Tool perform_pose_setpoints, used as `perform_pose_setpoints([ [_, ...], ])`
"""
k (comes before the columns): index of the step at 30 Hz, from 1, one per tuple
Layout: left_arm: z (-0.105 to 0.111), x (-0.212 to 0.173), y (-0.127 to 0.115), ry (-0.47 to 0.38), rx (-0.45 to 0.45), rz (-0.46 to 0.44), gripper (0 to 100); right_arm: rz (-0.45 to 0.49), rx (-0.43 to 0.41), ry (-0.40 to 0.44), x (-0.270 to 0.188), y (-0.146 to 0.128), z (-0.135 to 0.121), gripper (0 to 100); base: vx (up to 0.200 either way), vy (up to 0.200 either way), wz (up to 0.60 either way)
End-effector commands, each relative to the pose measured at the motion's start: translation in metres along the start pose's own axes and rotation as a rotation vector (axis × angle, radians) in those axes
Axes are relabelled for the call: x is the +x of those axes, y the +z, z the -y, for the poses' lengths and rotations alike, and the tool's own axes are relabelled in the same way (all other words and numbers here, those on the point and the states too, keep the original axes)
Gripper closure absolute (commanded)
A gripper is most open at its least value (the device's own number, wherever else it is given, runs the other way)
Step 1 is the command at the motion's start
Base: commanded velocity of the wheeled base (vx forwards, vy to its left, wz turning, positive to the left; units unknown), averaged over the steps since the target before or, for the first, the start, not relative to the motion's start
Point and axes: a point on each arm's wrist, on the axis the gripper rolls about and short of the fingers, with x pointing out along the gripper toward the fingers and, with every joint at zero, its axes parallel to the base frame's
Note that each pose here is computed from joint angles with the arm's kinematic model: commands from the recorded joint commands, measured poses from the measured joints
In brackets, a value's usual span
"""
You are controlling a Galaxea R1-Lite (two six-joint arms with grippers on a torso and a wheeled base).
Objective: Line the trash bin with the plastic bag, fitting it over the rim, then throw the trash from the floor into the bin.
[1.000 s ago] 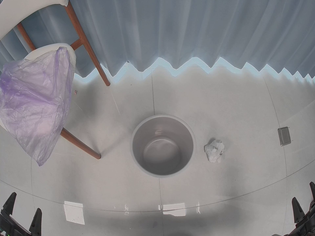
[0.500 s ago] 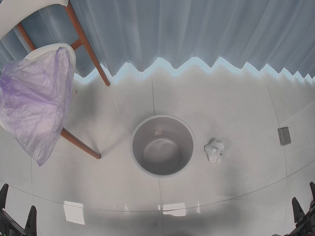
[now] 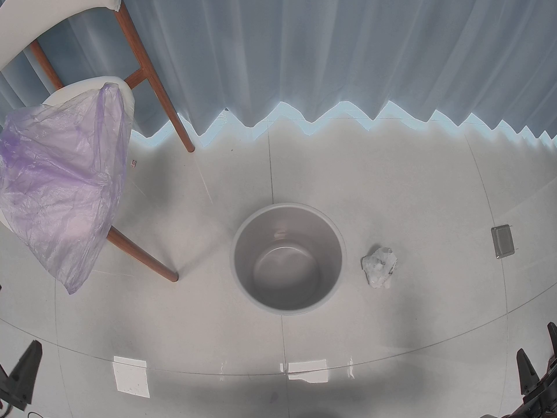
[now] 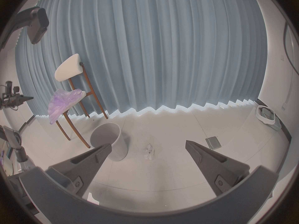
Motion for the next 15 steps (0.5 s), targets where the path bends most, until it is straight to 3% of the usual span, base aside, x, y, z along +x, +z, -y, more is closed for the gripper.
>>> perform_pose_setpoints([
  [1,-0.019,0.057,0.045,-0.176,-0.041,-0.077,0,0.000,0.002,0.000,0.000,-0.005,0.000,0,0.000,0.000,0.00],
  [9,-0.039,0.137,0.071,-0.191,0.021,-0.036,0,0.000,0.002,0.000,0.000,-0.005,0.000,0,0.000,0.000,0.00],
  [15,-0.045,0.173,0.069,-0.181,0.117,-0.079,0,0.000,0.002,0.000,0.000,-0.005,0.000,0,0.000,0.000,0.00],
])
